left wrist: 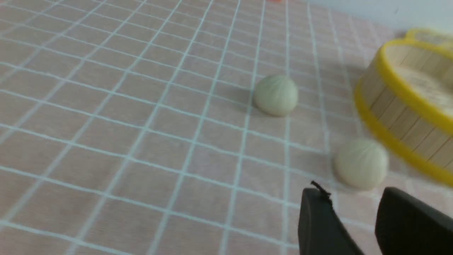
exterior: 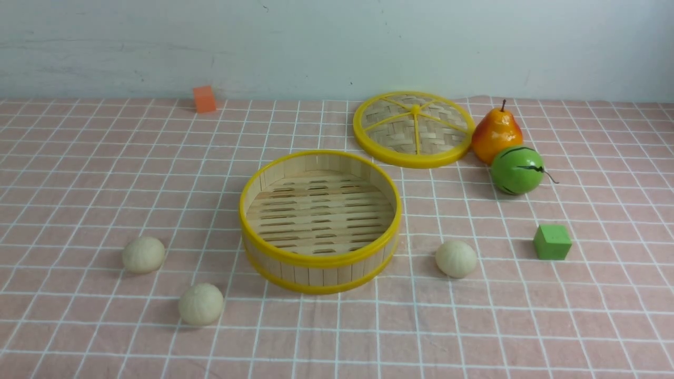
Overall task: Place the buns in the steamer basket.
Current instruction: Use the left arm to grab a steamed stuffed bun
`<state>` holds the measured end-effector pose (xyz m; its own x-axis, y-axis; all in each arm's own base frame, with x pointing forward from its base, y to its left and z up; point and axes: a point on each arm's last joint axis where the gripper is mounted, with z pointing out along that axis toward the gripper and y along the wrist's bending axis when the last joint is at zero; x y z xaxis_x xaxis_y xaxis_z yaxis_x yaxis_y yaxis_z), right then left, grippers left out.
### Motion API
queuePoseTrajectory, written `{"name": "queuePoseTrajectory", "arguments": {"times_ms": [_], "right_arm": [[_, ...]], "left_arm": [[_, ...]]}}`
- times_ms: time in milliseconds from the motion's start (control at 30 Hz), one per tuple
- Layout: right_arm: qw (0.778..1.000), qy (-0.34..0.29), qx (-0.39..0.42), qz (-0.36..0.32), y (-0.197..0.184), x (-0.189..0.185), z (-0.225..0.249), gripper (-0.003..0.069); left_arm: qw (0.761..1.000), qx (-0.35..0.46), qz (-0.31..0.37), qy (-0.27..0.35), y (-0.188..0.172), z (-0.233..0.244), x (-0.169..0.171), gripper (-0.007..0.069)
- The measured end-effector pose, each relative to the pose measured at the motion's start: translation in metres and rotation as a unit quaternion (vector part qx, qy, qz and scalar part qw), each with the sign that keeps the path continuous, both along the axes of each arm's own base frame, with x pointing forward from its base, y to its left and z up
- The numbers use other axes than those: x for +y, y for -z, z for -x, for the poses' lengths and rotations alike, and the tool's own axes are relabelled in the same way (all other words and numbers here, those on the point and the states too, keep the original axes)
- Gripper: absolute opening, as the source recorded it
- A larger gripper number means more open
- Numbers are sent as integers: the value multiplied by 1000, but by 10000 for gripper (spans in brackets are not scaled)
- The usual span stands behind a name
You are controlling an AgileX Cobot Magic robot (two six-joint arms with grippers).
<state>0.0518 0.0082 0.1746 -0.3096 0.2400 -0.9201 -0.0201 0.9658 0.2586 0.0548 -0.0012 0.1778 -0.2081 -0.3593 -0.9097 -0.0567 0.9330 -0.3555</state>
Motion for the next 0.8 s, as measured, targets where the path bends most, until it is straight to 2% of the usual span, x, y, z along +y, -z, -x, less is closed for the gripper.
{"name": "queuePoseTrajectory", "arguments": {"times_ms": [33, 67, 100, 133, 167, 200, 233, 300, 333, 500, 567, 600, 633, 667, 700, 767, 800], "right_arm": [[996, 3, 7, -94, -1, 4, 0, 239], [993, 3, 8, -117, -1, 6, 0, 239], [974, 8, 20, -224, -2, 10, 1, 239], [959, 10, 29, -282, -2, 13, 1, 239], [951, 10, 34, -309, -2, 14, 1, 239], [917, 10, 46, -396, -5, 18, 2, 239], [900, 9, 50, -432, -6, 20, 2, 239], [885, 7, 51, -464, -8, 21, 2, 239], [884, 6, 50, -465, -8, 21, 2, 239], [898, 1, 32, -439, -10, 20, 1, 239], [900, -2, 29, -434, -10, 20, 1, 239], [908, -11, 22, -418, -12, 21, 1, 239], [909, -13, 21, -417, -12, 21, 1, 239], [919, -27, 5, -393, -20, 21, 2, 235], [921, -29, 3, -390, -21, 21, 2, 232], [942, -54, -43, -329, -46, 21, 5, 177], [950, -60, -55, -302, -57, 21, 4, 137]], "left_arm": [[993, -15, 117, -7, -3, -1, -3, 237], [991, -16, 133, -8, -4, -1, -3, 237], [963, -21, 267, -18, -7, -1, -6, 237], [942, -23, 333, -19, -8, -1, -7, 237], [923, -19, 385, -25, -9, -1, -8, 237], [873, -13, 486, -31, -10, -1, -10, 237], [846, -9, 532, -35, -11, -1, -10, 237], [807, -4, 590, -37, -12, -1, -11, 237], [803, -3, 595, -37, -12, -1, -12, 237], [793, 4, 608, -36, -12, -1, -13, 237], [798, 6, 602, -34, -12, -1, -13, 237], [822, 3, 569, -21, -16, 0, -14, 237], [822, 3, 569, -21, -16, 1, -14, 237], [860, -9, 510, 9, -33, 4, -17, 233], [864, -7, 503, 11, -32, 4, -17, 231], [911, -20, 409, 56, -61, 11, -22, 194], [924, -14, 376, 67, -71, 12, -23, 167]]}}
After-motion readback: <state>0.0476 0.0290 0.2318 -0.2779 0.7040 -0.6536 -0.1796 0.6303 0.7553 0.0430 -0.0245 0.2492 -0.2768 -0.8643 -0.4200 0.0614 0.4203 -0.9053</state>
